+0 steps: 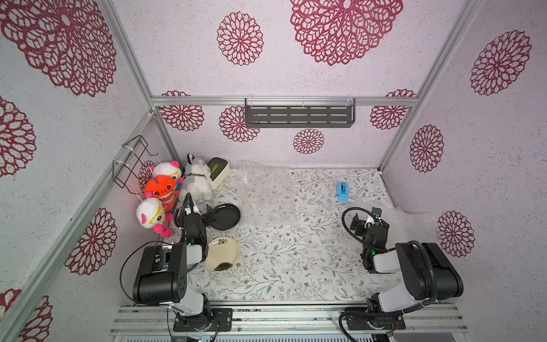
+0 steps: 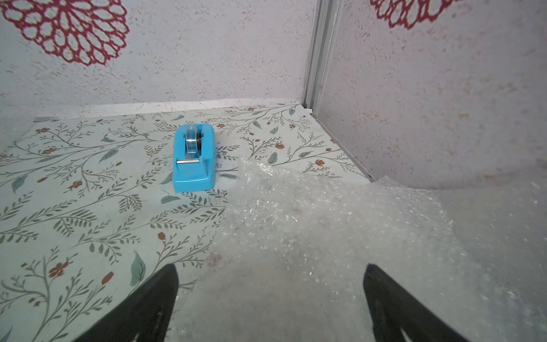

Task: Wrap dinner plates in bubble wrap
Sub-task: Move the bubble wrap to the center of the board.

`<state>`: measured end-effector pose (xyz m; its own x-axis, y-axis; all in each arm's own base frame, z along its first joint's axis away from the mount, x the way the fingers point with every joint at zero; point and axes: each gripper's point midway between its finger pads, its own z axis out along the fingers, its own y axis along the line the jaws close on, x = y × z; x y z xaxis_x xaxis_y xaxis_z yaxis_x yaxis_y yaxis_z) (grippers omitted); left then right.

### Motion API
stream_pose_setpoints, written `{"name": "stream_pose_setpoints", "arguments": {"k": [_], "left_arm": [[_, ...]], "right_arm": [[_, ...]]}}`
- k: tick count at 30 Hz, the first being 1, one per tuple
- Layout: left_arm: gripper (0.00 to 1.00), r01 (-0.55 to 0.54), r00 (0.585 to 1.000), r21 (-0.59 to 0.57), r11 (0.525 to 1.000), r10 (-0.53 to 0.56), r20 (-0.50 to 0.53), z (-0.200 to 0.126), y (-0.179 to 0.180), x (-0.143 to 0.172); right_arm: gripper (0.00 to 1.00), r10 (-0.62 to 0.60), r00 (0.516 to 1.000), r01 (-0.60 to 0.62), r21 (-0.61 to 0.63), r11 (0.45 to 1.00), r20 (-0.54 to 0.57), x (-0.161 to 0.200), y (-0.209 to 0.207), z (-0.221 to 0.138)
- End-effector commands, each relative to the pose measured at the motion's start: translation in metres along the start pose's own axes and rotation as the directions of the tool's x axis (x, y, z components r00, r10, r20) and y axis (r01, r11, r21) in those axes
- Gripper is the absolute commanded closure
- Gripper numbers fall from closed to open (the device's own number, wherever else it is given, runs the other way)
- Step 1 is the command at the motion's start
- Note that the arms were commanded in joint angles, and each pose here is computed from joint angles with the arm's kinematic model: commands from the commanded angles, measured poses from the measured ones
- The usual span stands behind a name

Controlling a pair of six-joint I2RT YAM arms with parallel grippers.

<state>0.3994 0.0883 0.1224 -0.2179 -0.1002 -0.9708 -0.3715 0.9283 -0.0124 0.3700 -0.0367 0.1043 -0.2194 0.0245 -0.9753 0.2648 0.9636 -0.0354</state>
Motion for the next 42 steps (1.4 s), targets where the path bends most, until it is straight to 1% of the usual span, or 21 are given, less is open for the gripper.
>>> {"name": "stream_pose_setpoints", "arguments": {"k": [1, 25, 26, 28, 30, 31, 33, 34, 35, 36, 37, 38, 39, 41, 42], "left_arm": [[0.02, -0.005, 1.000, -0.010, 1.000, 0.005, 0.001, -0.001, 0.003, 0.001], [0.02, -0.005, 1.000, -0.009, 1.000, 0.005, 0.004, -0.001, 0.003, 0.001], [0.02, -0.005, 1.000, -0.005, 1.000, 0.005, 0.013, -0.002, 0.002, -0.003], [0.02, -0.014, 1.000, 0.010, 1.000, 0.014, -0.002, -0.003, -0.001, -0.011], [0.02, -0.016, 0.999, -0.005, 1.000, 0.016, -0.050, -0.002, -0.001, -0.029], [0.02, -0.006, 0.997, -0.026, 1.000, 0.004, -0.080, -0.002, 0.001, -0.040], [0.02, 0.054, 0.993, -0.084, 0.995, -0.063, -0.105, -0.006, 0.007, -0.064], [0.02, 0.094, 0.988, -0.115, 0.989, -0.107, -0.109, -0.010, 0.007, -0.079], [0.02, 0.134, 0.980, -0.172, 0.976, -0.157, -0.124, -0.017, 0.011, -0.088], [0.02, 0.174, 0.967, -0.206, 0.963, -0.206, -0.148, -0.024, 0.009, -0.093], [0.02, 0.201, 0.954, -0.216, 0.955, -0.241, -0.177, -0.031, 0.001, -0.096], [0.02, 0.237, 0.937, -0.239, 0.942, -0.286, -0.198, -0.039, -0.005, -0.096], [0.02, 0.261, 0.917, -0.246, 0.933, -0.320, -0.238, -0.047, -0.013, -0.092], [0.02, 0.332, 0.848, -0.225, 0.916, -0.394, -0.353, -0.061, -0.036, -0.077], [0.02, 0.356, 0.816, -0.198, 0.913, -0.407, -0.411, -0.068, -0.051, -0.068]], "right_arm": [[0.01, 0.009, 0.999, -0.008, -0.007, 1.000, 0.036, -0.010, 0.002, 0.000], [0.01, 0.010, 0.999, -0.010, -0.006, 1.000, 0.038, -0.011, 0.002, 0.000], [0.01, 0.010, 0.999, -0.010, -0.007, 1.000, 0.037, -0.010, 0.002, 0.000], [0.01, 0.013, 0.999, -0.013, -0.008, 1.000, 0.049, -0.015, 0.002, -0.002], [0.01, 0.008, 0.999, -0.007, -0.008, 1.000, 0.047, -0.025, 0.001, -0.007], [0.01, 0.013, 0.999, -0.013, 0.011, 1.000, 0.035, -0.033, -0.002, -0.008], [0.01, 0.083, 0.996, -0.081, 0.069, 0.994, -0.017, -0.047, -0.012, -0.010], [0.01, 0.117, 0.991, -0.112, 0.084, 0.990, -0.064, -0.052, -0.013, -0.012], [0.01, 0.151, 0.984, -0.145, 0.067, 0.987, -0.099, -0.058, -0.010, -0.015], [0.01, 0.192, 0.972, -0.187, 0.045, 0.981, -0.134, -0.060, -0.004, -0.019], [0.01, 0.262, 0.947, -0.261, 0.030, 0.965, -0.187, -0.060, 0.001, -0.023], [0.01, 0.329, 0.911, -0.341, -0.006, 0.940, -0.249, -0.059, 0.013, -0.028], [0.01, 0.371, 0.872, -0.407, -0.051, 0.912, -0.321, -0.057, 0.027, -0.033], [0.01, 0.424, 0.763, -0.550, -0.145, 0.823, -0.488, -0.050, 0.064, -0.045], [0.01, 0.440, 0.700, -0.603, -0.134, 0.787, -0.563, -0.042, 0.076, -0.050]]}}
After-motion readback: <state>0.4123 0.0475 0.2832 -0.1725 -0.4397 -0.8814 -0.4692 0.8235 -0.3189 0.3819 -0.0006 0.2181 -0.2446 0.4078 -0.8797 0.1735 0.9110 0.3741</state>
